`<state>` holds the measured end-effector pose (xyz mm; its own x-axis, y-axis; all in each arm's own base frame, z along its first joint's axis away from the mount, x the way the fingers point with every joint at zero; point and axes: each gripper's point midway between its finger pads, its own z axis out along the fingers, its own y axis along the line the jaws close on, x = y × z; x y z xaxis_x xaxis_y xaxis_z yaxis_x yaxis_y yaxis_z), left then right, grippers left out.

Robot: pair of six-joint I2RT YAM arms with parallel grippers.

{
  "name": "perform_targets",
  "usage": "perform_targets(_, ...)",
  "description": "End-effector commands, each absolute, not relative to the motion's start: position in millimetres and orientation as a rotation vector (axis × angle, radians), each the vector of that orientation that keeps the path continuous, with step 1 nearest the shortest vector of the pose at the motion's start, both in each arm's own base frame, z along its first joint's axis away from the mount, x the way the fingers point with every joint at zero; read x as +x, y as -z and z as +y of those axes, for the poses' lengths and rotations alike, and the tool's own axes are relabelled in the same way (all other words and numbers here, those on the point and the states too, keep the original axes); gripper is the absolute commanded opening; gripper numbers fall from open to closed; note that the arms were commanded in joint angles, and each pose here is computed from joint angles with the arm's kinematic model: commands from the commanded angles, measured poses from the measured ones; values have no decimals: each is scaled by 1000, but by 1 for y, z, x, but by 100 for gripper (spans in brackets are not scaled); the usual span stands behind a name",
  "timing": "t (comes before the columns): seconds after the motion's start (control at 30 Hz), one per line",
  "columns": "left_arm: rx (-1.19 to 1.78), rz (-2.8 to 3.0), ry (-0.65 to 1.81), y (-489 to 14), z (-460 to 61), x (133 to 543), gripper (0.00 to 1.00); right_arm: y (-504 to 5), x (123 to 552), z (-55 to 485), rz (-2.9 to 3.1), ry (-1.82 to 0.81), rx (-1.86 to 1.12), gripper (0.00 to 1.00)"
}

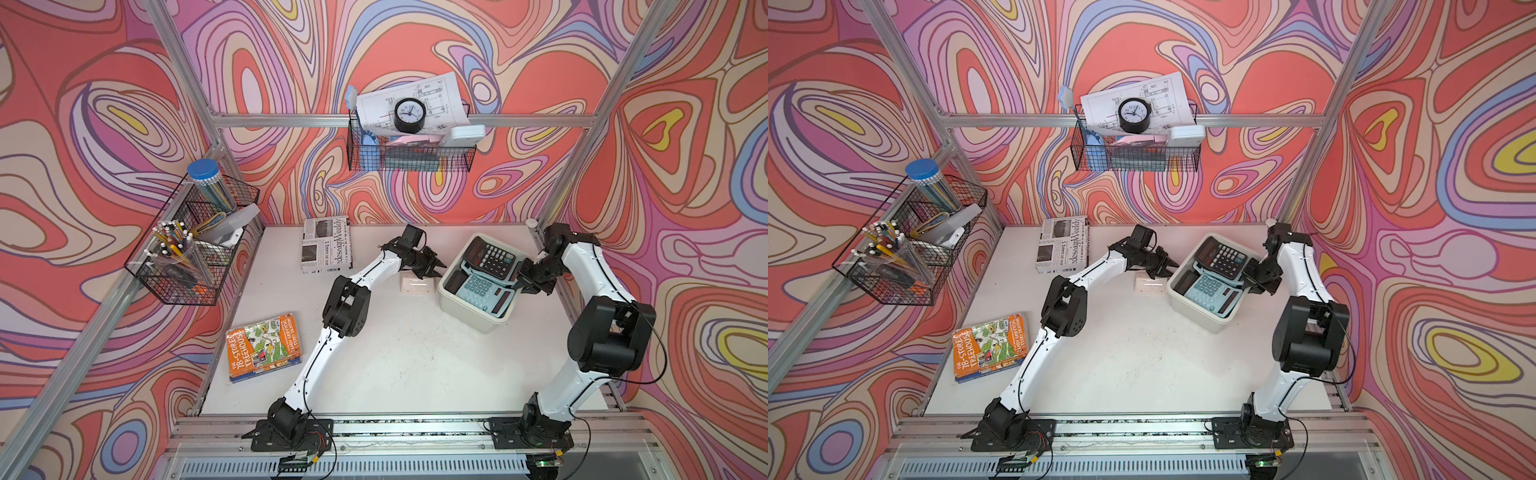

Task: Put the calculator in the storage box
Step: Adjust the calculator at the center of the board.

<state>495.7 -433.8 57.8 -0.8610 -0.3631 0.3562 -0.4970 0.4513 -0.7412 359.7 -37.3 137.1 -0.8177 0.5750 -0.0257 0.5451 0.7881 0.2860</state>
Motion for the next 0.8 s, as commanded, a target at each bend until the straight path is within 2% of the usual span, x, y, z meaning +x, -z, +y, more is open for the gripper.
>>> perform_targets(0.0,811,-2589,-1246,-48,-421,489,31,-129,367,-32,2841,-453,899,16)
perform_targets(0.13,829,-2676,-1046,-35,-393,476,31,-137,370,-37,2832,-407,882,18)
perform_targets(0.33,897,-2733,-903,-38,-348,468,32,-155,378,-46,2788,-352,890,32)
perform_targets(0.53,969,-2682,-977,-58,-317,466,32,-164,378,-55,2789,-276,924,38)
perform_targets(0.77,841,-2672,-1182,-118,-331,475,32,-184,393,-59,2705,-308,966,43)
